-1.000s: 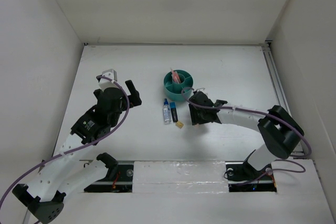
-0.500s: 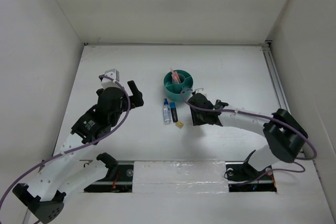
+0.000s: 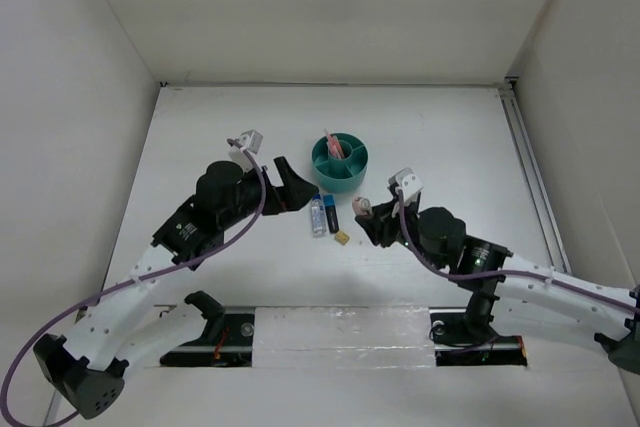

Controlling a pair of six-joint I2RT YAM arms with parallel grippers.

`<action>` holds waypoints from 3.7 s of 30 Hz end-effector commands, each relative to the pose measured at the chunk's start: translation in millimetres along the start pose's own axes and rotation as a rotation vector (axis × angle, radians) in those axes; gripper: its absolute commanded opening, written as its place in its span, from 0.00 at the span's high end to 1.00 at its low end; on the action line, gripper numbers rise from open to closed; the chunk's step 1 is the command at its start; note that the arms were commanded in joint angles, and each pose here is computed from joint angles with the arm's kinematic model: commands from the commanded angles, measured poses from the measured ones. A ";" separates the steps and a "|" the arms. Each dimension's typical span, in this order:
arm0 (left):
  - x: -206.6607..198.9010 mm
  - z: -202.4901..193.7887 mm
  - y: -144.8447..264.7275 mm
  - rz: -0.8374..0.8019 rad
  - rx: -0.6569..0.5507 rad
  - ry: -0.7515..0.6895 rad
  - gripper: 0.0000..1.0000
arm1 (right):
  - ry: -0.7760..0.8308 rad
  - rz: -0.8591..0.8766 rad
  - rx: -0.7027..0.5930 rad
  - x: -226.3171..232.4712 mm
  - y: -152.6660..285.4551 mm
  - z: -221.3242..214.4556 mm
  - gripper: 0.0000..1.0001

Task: Sort the stationery into containers
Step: Pass the stationery from the right arm to the left, then place the stationery into the container

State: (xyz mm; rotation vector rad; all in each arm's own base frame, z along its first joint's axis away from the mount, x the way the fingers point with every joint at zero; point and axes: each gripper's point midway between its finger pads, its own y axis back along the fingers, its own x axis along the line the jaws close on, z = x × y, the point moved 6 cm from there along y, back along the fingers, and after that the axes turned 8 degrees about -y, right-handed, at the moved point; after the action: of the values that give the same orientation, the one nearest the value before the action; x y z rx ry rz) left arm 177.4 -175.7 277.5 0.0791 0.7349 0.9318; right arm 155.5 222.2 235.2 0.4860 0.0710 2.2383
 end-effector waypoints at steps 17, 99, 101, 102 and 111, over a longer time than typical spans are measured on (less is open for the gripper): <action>-35.3 -13.6 -4.8 -0.309 0.019 0.063 0.12 | 0.014 0.121 -0.154 62.6 -31.0 28.4 1.00; 1.4 48.9 -50.9 -0.065 -0.339 -0.149 1.00 | -0.064 0.085 -0.173 41.4 21.0 32.2 0.01; 5.1 59.6 -60.1 -0.069 -0.388 -0.213 1.00 | -0.074 0.097 -0.171 39.0 28.3 32.3 0.01; 4.0 64.1 -63.7 -0.067 -0.396 -0.241 1.00 | -0.092 0.114 -0.180 38.8 35.1 36.1 0.01; 23.6 82.6 -128.5 0.032 -0.395 -0.364 1.00 | -0.125 0.069 -0.197 20.9 64.2 43.7 0.01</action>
State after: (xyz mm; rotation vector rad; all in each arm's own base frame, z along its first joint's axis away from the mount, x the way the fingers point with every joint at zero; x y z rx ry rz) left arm 307.2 -216.8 249.5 0.0174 0.3379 1.0165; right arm 113.9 200.5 296.8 0.5104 -0.2350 2.2875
